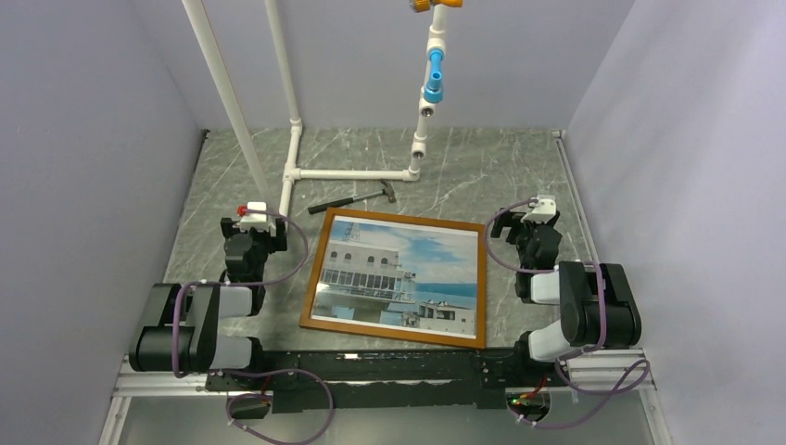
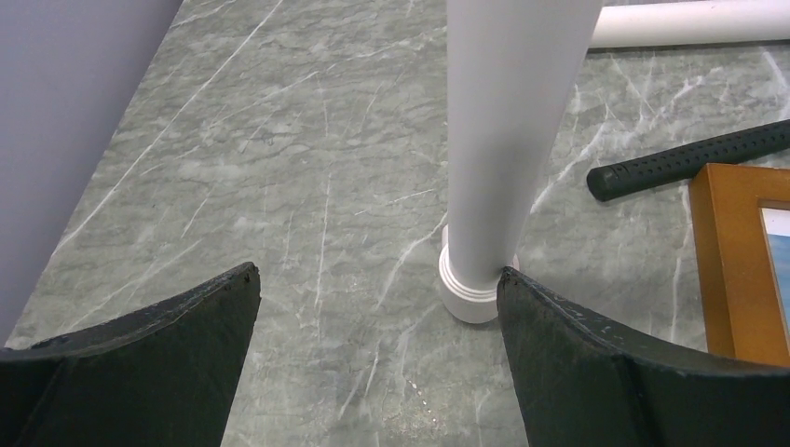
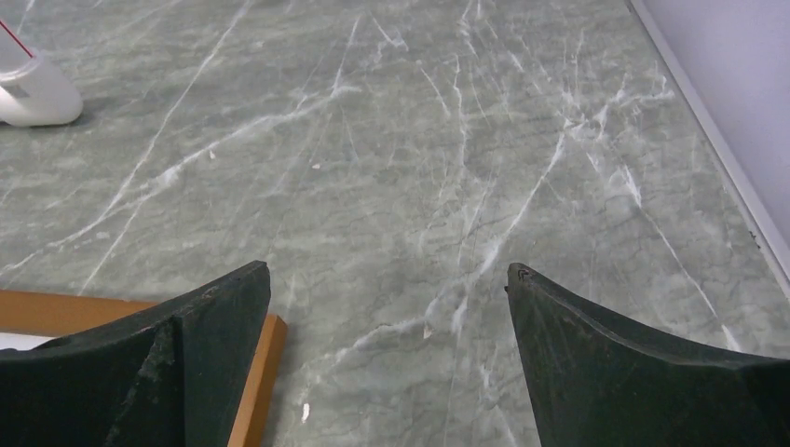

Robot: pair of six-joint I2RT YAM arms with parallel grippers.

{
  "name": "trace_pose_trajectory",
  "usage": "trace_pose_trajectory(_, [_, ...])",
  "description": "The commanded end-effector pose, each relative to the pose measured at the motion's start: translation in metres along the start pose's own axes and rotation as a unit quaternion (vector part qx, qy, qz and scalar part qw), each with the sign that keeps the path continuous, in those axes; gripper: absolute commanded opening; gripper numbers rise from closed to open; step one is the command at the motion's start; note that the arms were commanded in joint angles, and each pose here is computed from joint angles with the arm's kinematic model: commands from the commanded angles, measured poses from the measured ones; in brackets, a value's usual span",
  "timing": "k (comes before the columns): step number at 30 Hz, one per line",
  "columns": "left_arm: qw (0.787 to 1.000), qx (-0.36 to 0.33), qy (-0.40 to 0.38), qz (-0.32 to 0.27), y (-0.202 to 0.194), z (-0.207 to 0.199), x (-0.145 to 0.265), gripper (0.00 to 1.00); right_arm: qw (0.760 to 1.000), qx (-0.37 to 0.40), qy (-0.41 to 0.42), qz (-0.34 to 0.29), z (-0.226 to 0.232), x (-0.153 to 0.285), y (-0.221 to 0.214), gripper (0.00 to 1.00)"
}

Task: Put the photo into the frame
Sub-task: Reset both arms

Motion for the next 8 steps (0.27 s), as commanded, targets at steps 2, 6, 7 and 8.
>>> trace_pose_trajectory(2, [0.998, 0.016, 0.018, -0.054, 0.0236, 0.0029, -0.0106, 0.99, 1.000, 0.003, -0.008, -0.011, -0.0029, -0.0049, 0.0062, 1.00])
trace_pose_trajectory(6, [0.998, 0.015, 0.018, -0.055, 0.0239, 0.0029, -0.0114, 0.99, 1.000, 0.004, -0.007, -0.013, -0.0028, -0.0042, 0.0062, 1.00])
trace_pose_trajectory(7, [0.998, 0.016, 0.018, -0.054, 0.0235, 0.0028, -0.0111, 0.99, 1.000, 0.003, -0.006, -0.013, -0.0025, -0.0056, 0.0068, 1.00])
trace_pose_trajectory(8, [0.998, 0.015, 0.019, -0.054, 0.0232, 0.0030, -0.0105, 0.99, 1.000, 0.003, -0.006, -0.012, -0.0026, -0.0050, 0.0067, 1.00])
Point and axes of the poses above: each gripper's point midway between its finger pads, its own x axis back along the fingers, its own z axis along the line the jaws close on, y = z × x, the point moved 10 cm from there along x, back along the fingers, and after that the axes turned 5 degrees about x, right-handed, at the moved point
